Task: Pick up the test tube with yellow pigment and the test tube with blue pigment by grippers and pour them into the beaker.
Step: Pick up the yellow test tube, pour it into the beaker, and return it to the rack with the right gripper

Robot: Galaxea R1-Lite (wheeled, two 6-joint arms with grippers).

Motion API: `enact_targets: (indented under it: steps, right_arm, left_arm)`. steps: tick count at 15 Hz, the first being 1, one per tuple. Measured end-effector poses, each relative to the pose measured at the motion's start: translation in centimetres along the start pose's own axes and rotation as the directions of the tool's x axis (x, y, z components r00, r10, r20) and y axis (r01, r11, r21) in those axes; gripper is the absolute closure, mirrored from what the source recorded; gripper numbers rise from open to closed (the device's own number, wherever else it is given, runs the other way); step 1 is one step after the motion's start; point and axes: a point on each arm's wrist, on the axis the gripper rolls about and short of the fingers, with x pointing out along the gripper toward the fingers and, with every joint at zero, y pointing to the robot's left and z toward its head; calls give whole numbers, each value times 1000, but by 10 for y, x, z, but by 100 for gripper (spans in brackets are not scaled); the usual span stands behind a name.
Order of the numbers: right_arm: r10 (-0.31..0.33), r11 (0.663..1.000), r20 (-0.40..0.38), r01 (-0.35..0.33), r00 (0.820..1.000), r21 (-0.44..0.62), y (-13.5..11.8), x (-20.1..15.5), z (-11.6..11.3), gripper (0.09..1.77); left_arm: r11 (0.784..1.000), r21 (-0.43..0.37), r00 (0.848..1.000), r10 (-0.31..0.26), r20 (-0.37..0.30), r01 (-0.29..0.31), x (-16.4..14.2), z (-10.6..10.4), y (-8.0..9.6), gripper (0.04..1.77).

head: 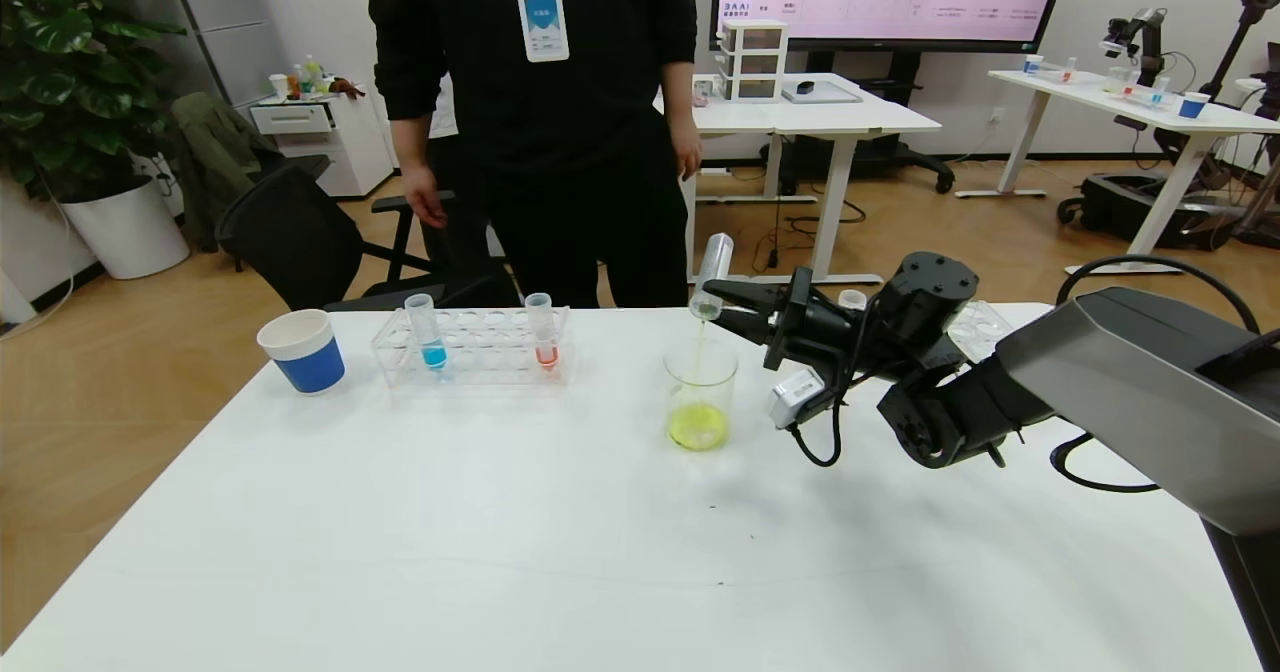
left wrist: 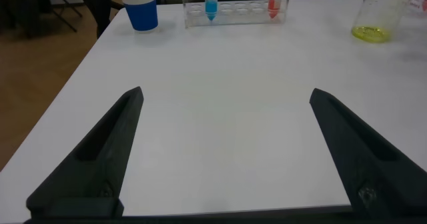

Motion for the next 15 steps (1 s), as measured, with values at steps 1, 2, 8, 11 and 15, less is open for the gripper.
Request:
enact_targets:
  steps: [1,2,8,11,15]
  right_arm:
    - [3,1000,2,-3,1000,-4,1,0,1,135]
    - [5,1000,2,-5,1000,-7,2,0,2,135]
    - [4,1000,-18,-4,1000,20,-3,-3,-1,135]
    - [-27,984,-17,30,999,178,-20,1,2,135]
    - [-123,887,-180,190,976,420,-56,-1,4,135]
  left_arm:
    - [1000,0,1000,0,0,0,0,0,0,7]
    - [1000,0,1000,0,0,0,0,0,0,7]
    - [1000,0,1000,0,0,0,0,0,0,7]
    - [1000,0,1000,0,0,0,0,0,0,7]
    - [1000,0,1000,0,0,0,0,0,0,7]
